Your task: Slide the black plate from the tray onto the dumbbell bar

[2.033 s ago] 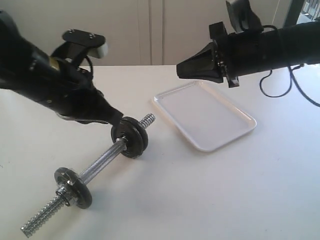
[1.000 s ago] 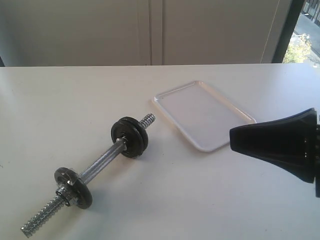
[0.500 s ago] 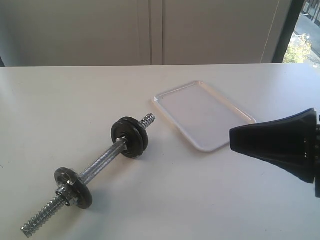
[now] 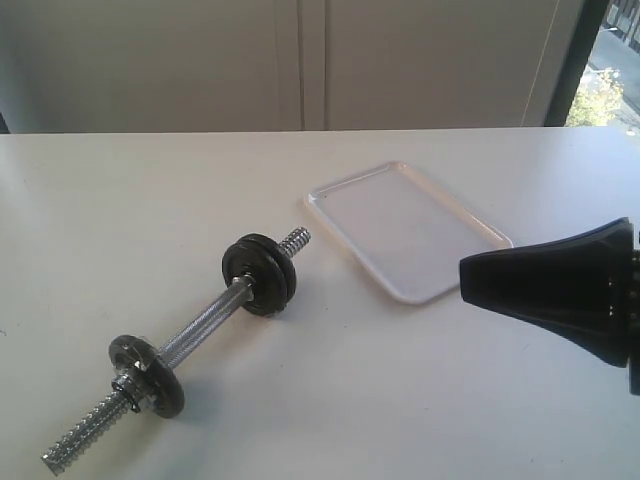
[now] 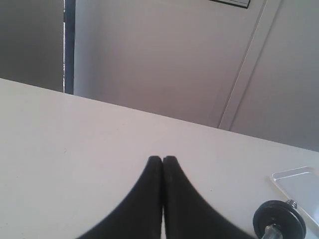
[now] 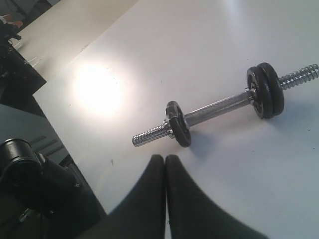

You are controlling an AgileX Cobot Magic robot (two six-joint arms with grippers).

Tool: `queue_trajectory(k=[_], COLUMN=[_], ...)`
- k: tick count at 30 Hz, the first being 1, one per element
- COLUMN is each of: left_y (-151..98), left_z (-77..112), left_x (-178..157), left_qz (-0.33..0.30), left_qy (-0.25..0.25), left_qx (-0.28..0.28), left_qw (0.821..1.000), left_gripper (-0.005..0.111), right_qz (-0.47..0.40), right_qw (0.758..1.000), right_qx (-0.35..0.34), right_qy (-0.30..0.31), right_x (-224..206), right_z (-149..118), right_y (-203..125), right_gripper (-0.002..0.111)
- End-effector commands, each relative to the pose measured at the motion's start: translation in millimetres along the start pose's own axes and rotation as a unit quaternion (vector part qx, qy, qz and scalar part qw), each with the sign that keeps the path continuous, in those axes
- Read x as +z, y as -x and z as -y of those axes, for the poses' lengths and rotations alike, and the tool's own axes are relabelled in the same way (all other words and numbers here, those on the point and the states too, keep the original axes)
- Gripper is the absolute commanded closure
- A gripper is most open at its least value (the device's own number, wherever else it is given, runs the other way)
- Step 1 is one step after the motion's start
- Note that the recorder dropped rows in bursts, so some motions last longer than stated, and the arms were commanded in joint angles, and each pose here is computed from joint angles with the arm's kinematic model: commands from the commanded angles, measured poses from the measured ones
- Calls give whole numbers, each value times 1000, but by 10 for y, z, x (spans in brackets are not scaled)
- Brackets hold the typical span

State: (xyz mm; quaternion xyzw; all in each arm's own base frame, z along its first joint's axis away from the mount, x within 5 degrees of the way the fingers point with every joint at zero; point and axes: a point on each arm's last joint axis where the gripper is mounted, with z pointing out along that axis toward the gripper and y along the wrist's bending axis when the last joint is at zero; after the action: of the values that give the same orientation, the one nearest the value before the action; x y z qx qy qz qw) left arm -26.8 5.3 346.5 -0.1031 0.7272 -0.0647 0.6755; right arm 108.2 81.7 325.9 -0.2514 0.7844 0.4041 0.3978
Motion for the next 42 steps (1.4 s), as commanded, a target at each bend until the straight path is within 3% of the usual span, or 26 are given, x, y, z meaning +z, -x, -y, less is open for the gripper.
queue_trajectory(k=[1,9,14,17,19,23,25,28,32,42], left_y=[-6,-136,-459,-620,-677,-688,-716,-883,-1204,-1702], left_z=[-2,-5,91,103,74,49,31,-17,-87,-188], left_x=[-5,107,303,387,444,585,639,727,833,915], left_qz=[5,-20,-93,-125,-116,-14,20,13,-37,-130], left_qy=[-3,-9,-74,-87,-84,-98,-93,-85,-86,-83], left_qx=[-3,-13,-98,-122,-65,112,171,216,224,142], left_qw=[1000,1000,988,981,987,989,981,972,970,978], left_gripper=[107,107,107,107,107,107,107,107,107,107], right_qz=[4,4,4,4,4,3,3,3,3,3], right_qw=[1000,1000,1000,1000,1000,1000,1000,1000,1000,1000], right_qx=[3,3,3,3,3,3,3,3,3,3], right_qy=[-1,-1,-1,-1,-1,0,0,0,0,0], right_x=[-4,-4,-4,-4,-4,-4,-4,-4,-4,-4], right_z=[1,1,0,0,0,-1,-1,-1,-1,-1], right_y=[-9,-9,-9,-9,-9,-10,-10,-10,-10,-10], right_gripper=[107,107,107,107,107,107,107,107,107,107])
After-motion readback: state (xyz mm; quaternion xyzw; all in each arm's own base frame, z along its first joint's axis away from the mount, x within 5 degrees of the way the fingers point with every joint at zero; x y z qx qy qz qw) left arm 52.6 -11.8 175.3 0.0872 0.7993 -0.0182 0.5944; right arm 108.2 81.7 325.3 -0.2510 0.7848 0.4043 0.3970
